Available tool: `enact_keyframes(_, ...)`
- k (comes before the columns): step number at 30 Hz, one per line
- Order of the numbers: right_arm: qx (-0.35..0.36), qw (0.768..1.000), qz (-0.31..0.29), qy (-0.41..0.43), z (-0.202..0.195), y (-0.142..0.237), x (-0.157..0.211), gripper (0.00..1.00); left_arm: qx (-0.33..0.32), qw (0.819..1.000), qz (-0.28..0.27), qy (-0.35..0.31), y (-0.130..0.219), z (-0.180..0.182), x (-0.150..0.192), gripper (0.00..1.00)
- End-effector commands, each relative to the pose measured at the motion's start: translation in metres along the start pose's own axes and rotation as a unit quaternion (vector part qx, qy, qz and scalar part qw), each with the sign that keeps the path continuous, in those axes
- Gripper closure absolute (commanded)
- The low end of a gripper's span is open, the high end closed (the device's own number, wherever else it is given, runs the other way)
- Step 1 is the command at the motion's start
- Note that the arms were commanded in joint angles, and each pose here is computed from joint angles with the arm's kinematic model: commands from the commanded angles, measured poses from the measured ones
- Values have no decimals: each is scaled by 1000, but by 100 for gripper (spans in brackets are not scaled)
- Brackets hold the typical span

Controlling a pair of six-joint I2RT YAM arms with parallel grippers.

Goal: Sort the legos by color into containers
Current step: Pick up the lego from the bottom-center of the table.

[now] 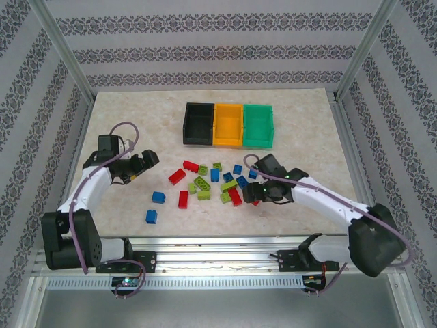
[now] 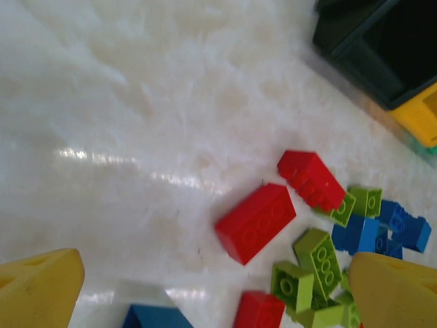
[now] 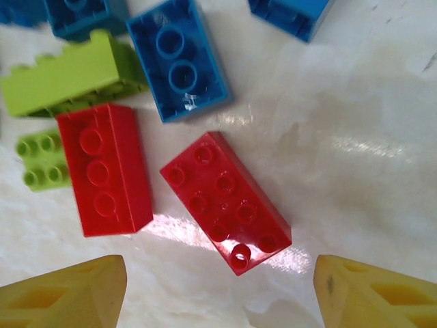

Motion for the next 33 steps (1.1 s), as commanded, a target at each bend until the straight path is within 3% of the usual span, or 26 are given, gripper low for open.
enact_keyframes(1, 71, 996, 33, 34, -3, -6, 3, 28, -13, 999, 51, 0, 11, 0, 8, 1)
enact_keyframes(6, 107, 989, 69, 72, 5, -21, -4, 30, -32, 998, 55, 2, 5, 11, 18, 1)
enact_keyframes(12, 96, 988, 77, 89, 13, -35, -12, 35, -77, 996, 47, -26, 15, 14, 16, 1)
enact_keyframes(21, 75, 990, 87, 82, 15, -45, -9, 66, -89, 995, 41, -27, 17, 16, 16, 1)
enact_keyframes(28, 43, 996, 24, 72, 16, 0, -22, 69, -94, 994, 42, -28, 16, 17, 15, 1)
enact_keyframes(33, -28, 996, -88, -3, -2, 40, -76, 71, -92, 995, 43, -24, 13, 17, 10, 1)
Point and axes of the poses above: each hand's point on the last joint's axis, 136 mm out from that joint toward the fingers, its own y axis back along the fingers, its own z axis along the line the jaws close on, x = y × z, the point moved 8 cm from there along y, back along the fingers, and after that the axes turned 2 degrees about -y, right-handed, at the moved point
